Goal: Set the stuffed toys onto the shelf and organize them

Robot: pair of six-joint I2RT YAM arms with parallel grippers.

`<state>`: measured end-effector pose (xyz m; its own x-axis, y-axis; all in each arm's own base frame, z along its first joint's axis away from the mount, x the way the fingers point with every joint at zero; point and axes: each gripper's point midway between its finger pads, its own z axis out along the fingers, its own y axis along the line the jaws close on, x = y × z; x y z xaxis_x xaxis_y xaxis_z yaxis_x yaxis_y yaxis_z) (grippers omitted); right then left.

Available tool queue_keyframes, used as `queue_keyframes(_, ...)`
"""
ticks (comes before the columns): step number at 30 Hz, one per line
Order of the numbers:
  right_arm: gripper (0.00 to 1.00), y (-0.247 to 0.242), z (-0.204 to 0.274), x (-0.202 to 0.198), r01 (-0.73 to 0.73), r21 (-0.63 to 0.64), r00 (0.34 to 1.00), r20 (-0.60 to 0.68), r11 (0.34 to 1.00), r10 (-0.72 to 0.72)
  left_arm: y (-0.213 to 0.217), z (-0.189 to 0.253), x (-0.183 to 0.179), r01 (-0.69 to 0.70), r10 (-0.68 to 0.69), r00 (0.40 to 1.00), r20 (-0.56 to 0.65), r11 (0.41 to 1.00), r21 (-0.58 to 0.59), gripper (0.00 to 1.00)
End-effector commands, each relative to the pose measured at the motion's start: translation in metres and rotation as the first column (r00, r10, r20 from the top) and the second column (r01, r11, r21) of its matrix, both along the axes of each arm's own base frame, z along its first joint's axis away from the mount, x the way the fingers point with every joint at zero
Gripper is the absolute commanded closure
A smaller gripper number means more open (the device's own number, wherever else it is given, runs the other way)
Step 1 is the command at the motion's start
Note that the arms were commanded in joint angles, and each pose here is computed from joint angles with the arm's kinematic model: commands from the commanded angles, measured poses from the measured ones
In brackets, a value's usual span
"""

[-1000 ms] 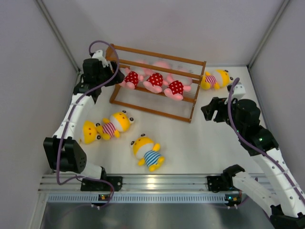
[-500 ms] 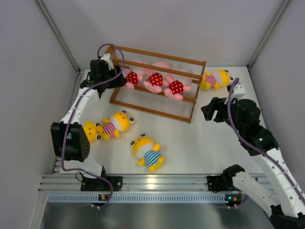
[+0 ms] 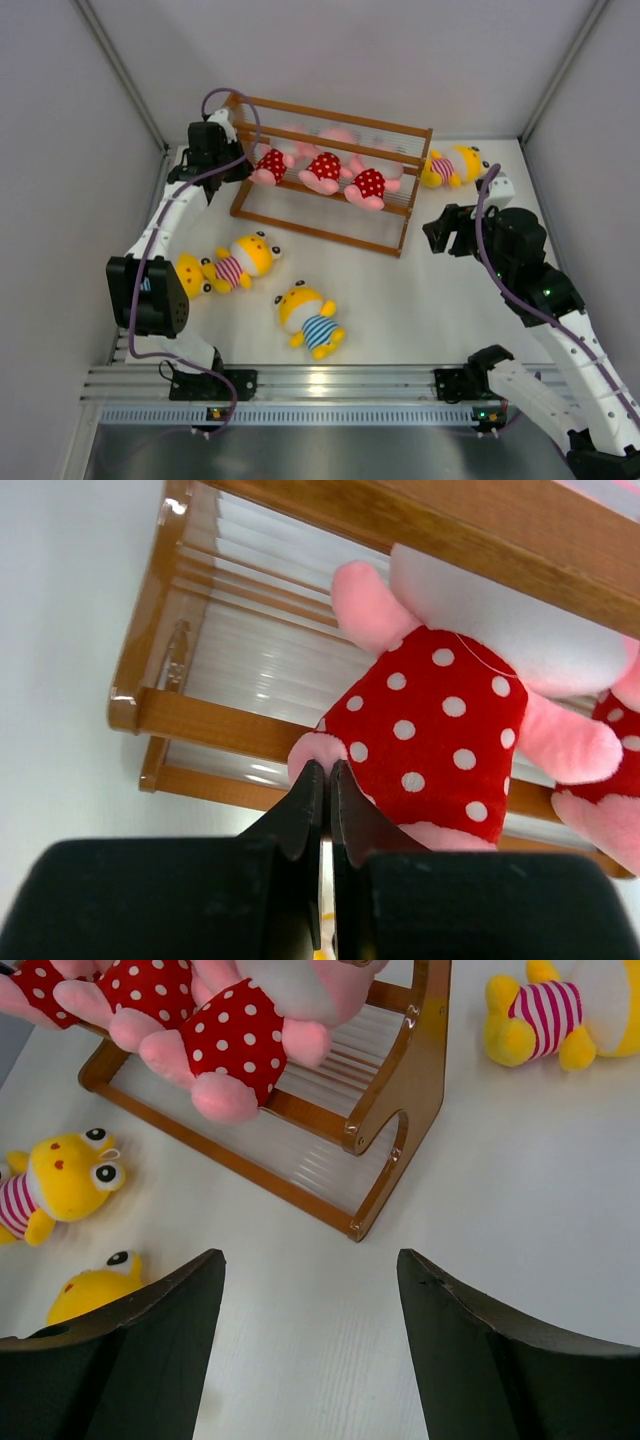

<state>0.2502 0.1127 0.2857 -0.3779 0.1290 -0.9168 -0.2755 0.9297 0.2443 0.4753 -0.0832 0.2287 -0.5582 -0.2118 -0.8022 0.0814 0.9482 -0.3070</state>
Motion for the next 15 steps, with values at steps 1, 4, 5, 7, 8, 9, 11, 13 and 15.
queue_keyframes(1,0.3,0.001,0.01,0.0,-0.006,0.0,0.999,0.036,1.0,0.006,0.023,0.042,0.008,-0.124,0.121,0.984,0.133,0.992,0.013,1.0)
queue_keyframes(4,0.3,0.001,0.01,-0.001,-0.005,-0.001,0.999,0.036,1.0,0.005,0.03,0.055,0.01,-0.158,0.154,0.973,0.171,0.987,0.012,1.0)
queue_keyframes(5,0.3,0.0,0.009,-0.001,-0.001,0.001,0.999,0.035,1.0,0.001,0.03,0.058,0.012,-0.162,0.158,0.972,0.176,0.987,0.007,1.0)
queue_keyframes(7,0.29,-0.002,0.006,0.001,0.029,0.009,0.999,0.016,1.0,-0.029,0.046,0.056,0.013,-0.253,0.245,0.953,0.176,0.967,0.02,1.0)
queue_keyframes(8,0.29,-0.007,0.004,0.002,0.057,0.001,0.998,-0.003,0.998,-0.057,0.047,0.056,0.012,-0.266,0.26,0.95,0.174,0.964,0.011,1.0)
queue_keyframes(9,0.29,-0.007,0.002,0.003,0.062,0.0,0.998,-0.017,0.998,-0.062,0.047,0.054,0.011,-0.273,0.267,0.948,0.171,0.962,0.008,1.0)
queue_keyframes(11,0.29,-0.004,-0.004,0.008,0.065,-0.011,0.996,-0.057,0.998,-0.066,0.047,0.051,0.011,-0.276,0.273,0.949,0.16,0.961,-0.002,1.0)
queue_keyframes(13,0.29,-0.004,-0.014,0.011,0.079,-0.026,0.992,-0.098,0.997,-0.081,0.046,0.05,0.01,-0.279,0.277,0.948,0.156,0.96,-0.012,1.0)
queue_keyframes(15,0.29,-0.006,-0.015,0.014,0.097,-0.025,0.989,-0.107,0.995,-0.1,0.048,0.052,0.011,-0.299,0.299,0.941,0.155,0.954,-0.028,1.0)
